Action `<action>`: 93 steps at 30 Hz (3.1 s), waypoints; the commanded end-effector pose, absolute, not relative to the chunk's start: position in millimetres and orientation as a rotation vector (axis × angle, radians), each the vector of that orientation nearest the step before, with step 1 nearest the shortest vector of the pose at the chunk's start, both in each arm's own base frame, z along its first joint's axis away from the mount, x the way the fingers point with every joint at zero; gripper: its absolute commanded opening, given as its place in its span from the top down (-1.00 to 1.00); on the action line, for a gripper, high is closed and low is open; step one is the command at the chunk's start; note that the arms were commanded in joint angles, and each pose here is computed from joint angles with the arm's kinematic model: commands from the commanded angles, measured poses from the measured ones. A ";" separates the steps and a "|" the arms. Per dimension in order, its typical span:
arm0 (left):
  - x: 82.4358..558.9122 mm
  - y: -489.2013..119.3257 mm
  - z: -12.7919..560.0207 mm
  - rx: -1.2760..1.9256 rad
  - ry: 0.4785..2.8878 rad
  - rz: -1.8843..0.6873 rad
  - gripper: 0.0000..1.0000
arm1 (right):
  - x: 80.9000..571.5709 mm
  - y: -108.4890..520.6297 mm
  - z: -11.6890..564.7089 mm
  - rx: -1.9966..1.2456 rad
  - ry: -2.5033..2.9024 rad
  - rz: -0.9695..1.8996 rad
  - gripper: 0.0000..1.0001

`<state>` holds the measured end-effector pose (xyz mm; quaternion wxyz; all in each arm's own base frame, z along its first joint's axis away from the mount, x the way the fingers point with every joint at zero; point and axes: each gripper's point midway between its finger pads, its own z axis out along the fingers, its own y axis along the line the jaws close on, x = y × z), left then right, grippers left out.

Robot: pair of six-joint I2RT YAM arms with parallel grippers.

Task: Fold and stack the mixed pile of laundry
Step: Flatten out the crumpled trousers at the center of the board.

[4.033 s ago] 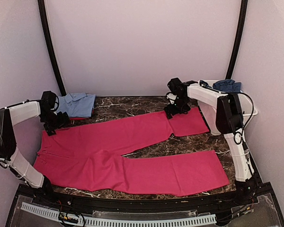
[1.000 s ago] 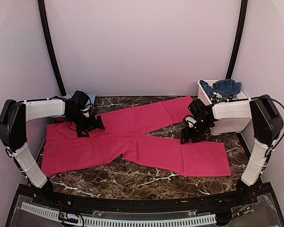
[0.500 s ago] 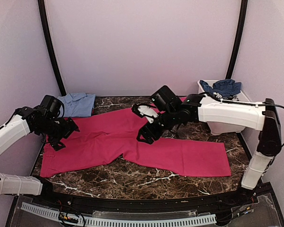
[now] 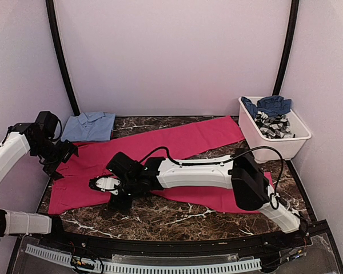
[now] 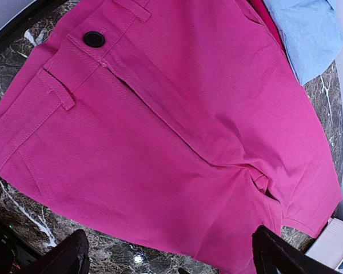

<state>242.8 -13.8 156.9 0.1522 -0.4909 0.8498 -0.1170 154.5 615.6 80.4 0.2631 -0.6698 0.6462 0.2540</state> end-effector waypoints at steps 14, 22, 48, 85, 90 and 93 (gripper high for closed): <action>216.8 -5.7 148.2 -1.500 2.443 -0.330 -0.98 | 169.4 677.5 39.1 -1.850 1.479 0.491 -0.19; 202.9 -3.5 148.3 -1.510 2.423 -0.318 -0.98 | 196.3 683.5 72.6 -1.682 1.547 0.595 1.00; 188.0 -23.8 89.1 -1.671 2.491 -0.348 -0.98 | 298.8 666.0 97.7 -1.095 1.964 1.163 1.00; 235.1 -72.9 19.0 -1.060 2.982 -0.184 -0.18 | 215.8 273.7 60.7 -0.320 2.843 0.708 -0.65; 224.5 -43.9 7.8 -1.179 3.014 -0.077 -0.17 | 224.4 235.6 34.4 -0.110 2.914 0.674 -0.69; 222.9 -19.6 5.5 -1.300 2.972 -0.072 -0.16 | 231.5 214.0 29.7 0.015 2.928 0.664 -0.71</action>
